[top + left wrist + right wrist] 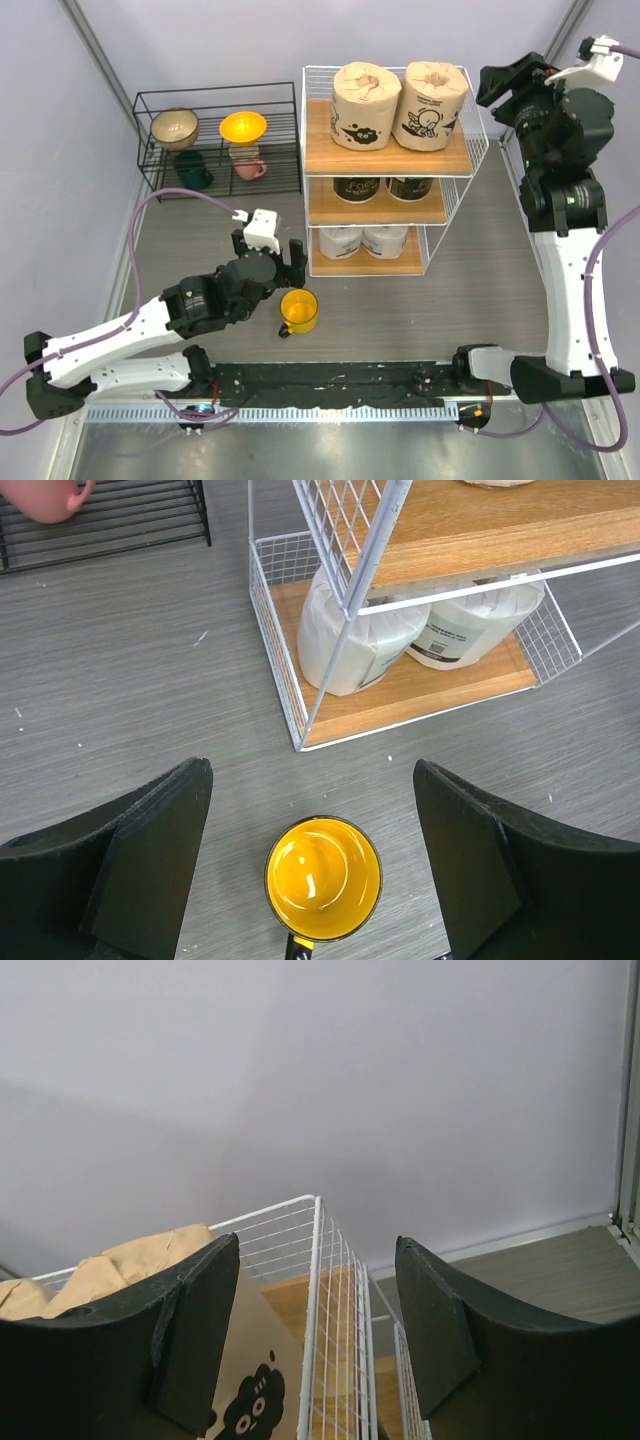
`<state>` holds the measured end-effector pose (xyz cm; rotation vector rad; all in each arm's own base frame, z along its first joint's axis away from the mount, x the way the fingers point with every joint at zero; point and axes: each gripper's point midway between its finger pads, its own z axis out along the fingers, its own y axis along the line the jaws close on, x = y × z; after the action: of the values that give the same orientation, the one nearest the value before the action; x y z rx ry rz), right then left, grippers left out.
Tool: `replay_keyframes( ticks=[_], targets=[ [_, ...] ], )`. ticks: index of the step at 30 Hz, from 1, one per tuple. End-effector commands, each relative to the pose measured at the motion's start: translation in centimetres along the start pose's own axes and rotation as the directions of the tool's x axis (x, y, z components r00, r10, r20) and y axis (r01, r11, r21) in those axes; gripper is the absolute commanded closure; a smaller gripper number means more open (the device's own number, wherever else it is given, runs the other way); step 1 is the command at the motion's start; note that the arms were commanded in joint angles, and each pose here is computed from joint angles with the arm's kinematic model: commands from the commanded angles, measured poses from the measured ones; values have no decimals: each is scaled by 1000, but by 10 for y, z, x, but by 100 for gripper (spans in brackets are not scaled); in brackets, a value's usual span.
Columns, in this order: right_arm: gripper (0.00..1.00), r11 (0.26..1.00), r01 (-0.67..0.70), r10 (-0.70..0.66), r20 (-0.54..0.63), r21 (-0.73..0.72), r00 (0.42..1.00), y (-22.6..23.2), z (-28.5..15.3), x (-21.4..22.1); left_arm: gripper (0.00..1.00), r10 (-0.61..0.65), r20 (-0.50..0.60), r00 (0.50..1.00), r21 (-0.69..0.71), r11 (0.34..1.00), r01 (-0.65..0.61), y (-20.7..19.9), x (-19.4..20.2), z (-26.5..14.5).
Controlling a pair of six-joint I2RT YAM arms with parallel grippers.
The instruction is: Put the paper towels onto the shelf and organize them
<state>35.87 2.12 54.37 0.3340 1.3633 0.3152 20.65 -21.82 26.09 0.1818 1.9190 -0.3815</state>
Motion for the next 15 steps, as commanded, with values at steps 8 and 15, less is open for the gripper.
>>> replay_keyframes(
  ticks=[8,15],
  targets=[
    [31,999,43,-42,30,-8,999,3,31,-2,13,-55,52,997,4,998,55,5,-19,-12],
    [31,998,37,-38,-11,-56,999,9,33,13,13,-49,49,998,-10,999,50,9,-16,-11]
  ],
)
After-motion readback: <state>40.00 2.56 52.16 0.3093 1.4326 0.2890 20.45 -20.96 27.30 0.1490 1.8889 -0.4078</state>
